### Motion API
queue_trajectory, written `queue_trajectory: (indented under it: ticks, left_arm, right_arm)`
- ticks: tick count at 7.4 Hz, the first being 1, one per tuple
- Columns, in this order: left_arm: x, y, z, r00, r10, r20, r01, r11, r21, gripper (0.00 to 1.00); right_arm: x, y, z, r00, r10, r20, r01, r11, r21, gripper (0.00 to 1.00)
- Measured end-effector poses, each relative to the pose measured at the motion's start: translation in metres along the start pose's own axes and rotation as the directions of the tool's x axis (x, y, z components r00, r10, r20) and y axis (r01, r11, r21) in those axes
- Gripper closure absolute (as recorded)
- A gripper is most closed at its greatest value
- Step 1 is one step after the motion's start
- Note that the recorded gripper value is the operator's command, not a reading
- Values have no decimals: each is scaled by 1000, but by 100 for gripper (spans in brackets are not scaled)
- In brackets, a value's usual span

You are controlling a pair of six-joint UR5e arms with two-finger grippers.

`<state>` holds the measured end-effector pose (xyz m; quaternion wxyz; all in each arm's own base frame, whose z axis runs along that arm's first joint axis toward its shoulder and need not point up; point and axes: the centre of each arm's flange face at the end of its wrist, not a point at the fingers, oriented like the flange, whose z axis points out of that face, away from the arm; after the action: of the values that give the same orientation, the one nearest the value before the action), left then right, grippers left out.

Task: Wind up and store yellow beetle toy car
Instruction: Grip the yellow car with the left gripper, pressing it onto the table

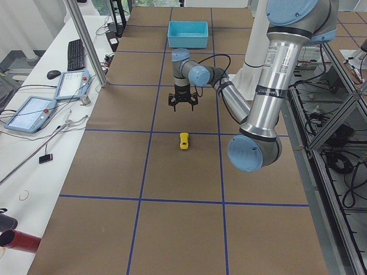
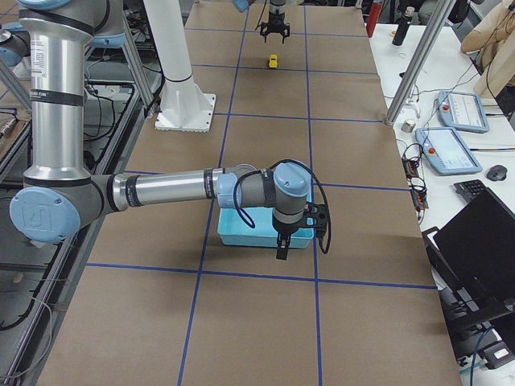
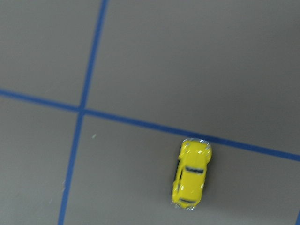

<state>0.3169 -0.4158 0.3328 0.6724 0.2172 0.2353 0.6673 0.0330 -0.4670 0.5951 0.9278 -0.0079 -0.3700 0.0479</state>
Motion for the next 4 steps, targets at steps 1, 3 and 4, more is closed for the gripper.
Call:
queue_trajectory:
  ticks: [1, 3, 4]
  left_arm:
    - [6, 0, 13, 1000, 14, -4, -14, 1000, -28, 0]
    - [12, 13, 33, 1000, 8, -22, -10, 998, -67, 0]
    - [10, 18, 44, 999, -1, -34, -2, 996, -86, 0]
  right_arm:
    - [0, 0, 0, 1000, -9, -2, 9, 1000, 1, 0]
    - [-1, -2, -1, 1000, -17, -1, 17, 1000, 5, 0]
    - [-1, -3, -1, 1000, -18, 0, 18, 1000, 6, 0]
